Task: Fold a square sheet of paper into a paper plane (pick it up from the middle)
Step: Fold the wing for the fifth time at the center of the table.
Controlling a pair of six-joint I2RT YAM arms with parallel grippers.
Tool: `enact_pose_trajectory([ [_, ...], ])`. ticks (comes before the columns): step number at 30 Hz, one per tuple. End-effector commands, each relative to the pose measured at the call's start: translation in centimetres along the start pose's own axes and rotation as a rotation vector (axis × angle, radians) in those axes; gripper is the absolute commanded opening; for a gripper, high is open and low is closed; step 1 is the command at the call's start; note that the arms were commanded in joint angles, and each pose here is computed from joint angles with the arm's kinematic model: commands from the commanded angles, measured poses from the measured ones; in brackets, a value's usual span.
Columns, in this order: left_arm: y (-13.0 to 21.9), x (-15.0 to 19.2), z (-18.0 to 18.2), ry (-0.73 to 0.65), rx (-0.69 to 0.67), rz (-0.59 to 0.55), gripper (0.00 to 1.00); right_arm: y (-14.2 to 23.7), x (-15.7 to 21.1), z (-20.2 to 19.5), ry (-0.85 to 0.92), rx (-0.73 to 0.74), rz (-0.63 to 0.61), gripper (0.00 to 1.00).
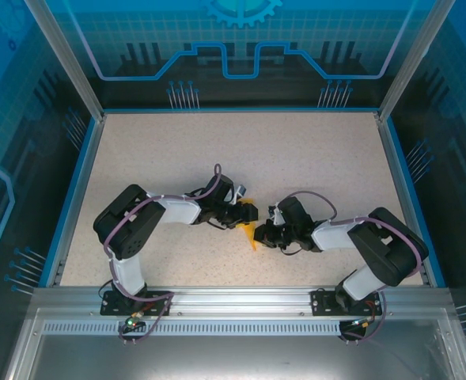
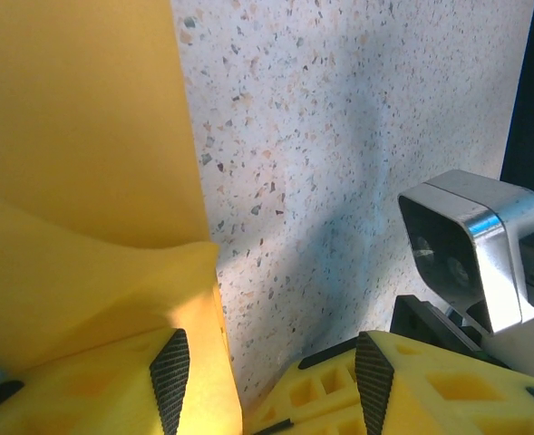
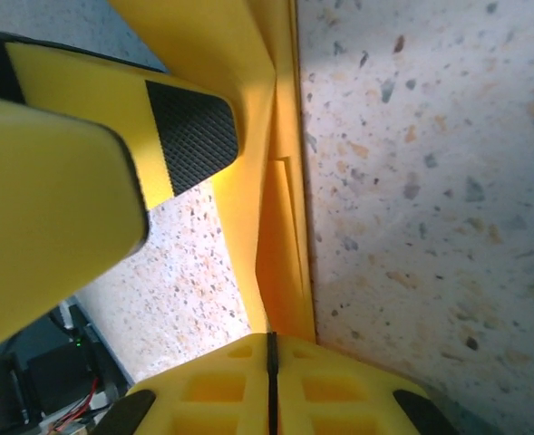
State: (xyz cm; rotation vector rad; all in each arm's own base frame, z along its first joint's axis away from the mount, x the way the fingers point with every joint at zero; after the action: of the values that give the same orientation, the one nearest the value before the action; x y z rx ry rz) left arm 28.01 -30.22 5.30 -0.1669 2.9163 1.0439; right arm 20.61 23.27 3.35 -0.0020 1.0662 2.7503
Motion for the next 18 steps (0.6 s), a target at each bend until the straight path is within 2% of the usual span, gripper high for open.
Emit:
enact_pose_trajectory([
  [1, -0.7, 0.7, 2.1, 0.019, -0.085, 0.037, 0.55, 0.2, 1.7, -2.7, -0.012, 0.161, 0.043, 0.08],
  [6, -0.7, 0.7, 2.0, 0.019, -0.085, 0.04, 0.55, 0.7, 1.6, -0.8, 0.049, 0.092, 0.027, 0.17],
  [13, -0.7, 0.7, 1.9, 0.021, -0.084, 0.045, 0.55, 1.6, 1.8, 1.0, 0.129, 0.081, 0.034, 0.28],
  [18, -0.7, 0.6, 1.8, 0.019, -0.079, 0.045, 0.54, 1.3, 1.9, 1.4, 0.152, 0.091, 0.041, 0.31],
])
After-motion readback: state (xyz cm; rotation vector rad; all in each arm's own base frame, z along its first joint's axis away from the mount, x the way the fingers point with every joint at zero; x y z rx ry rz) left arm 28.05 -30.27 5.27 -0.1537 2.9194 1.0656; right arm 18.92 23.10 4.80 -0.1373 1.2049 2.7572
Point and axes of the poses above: each hand's point on the last joint's axis, 136 mm out from that joint toward the fingers, its own y axis back along the fingers, its own z axis along the line the jaws close on, x = y × z, the point moved 3 cm from there along y, back along the fingers, and after that the axes turned 2 degrees about y, right-handed, at the moved point
